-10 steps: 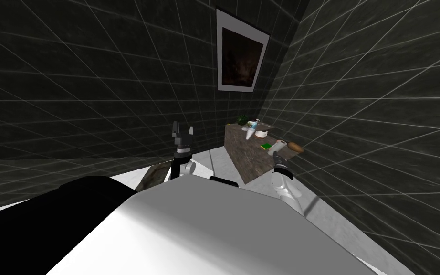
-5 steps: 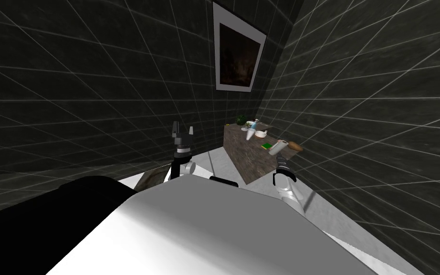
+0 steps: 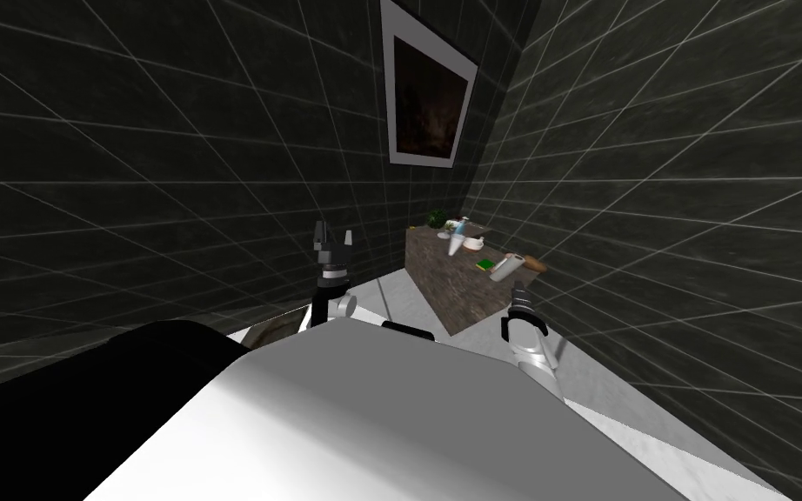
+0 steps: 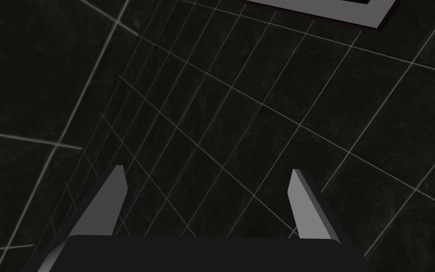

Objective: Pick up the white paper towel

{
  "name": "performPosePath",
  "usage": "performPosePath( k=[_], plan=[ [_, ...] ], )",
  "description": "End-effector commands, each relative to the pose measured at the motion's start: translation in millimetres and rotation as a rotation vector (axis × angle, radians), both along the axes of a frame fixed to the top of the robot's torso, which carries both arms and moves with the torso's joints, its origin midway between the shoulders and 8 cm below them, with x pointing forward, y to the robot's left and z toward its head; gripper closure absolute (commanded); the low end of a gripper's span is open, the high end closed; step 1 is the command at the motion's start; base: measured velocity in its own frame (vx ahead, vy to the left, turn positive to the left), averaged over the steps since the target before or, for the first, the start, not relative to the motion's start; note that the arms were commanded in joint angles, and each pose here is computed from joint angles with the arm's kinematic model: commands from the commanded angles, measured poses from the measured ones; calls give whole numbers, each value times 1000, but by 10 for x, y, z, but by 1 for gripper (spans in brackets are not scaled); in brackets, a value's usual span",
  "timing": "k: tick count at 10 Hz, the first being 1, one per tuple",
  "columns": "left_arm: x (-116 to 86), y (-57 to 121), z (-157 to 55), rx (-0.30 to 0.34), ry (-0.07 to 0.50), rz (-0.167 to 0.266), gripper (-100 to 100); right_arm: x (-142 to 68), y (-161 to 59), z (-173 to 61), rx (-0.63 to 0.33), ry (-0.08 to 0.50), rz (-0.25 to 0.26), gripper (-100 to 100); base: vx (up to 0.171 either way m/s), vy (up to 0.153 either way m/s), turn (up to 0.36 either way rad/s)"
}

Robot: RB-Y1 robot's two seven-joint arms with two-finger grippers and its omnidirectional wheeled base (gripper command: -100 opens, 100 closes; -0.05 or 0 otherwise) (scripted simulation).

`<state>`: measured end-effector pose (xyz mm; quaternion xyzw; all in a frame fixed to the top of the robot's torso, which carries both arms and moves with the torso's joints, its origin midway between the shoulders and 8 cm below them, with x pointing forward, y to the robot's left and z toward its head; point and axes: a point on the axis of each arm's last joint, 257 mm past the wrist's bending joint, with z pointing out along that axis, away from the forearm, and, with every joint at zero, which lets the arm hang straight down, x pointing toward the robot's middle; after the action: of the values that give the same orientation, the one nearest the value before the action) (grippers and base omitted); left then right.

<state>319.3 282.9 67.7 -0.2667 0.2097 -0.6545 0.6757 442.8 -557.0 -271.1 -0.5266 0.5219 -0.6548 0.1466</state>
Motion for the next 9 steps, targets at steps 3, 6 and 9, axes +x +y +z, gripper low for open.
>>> performPosePath(
  k=[3, 6, 9],
  plan=[
    [0, 0, 0, 0, 0, 0, 0, -32, -64, -2, 130, -69, -18, -100, 47, 69, -70],
    [0, 0, 0, 0, 0, 0, 0, -67, -129, 11, 265, -145, -34, -100, 41, 62, -88],
    [0, 0, 0, 0, 0, 0, 0, -77, -153, 24, 348, -195, -41, -100, 36, 51, -66]
  ],
)
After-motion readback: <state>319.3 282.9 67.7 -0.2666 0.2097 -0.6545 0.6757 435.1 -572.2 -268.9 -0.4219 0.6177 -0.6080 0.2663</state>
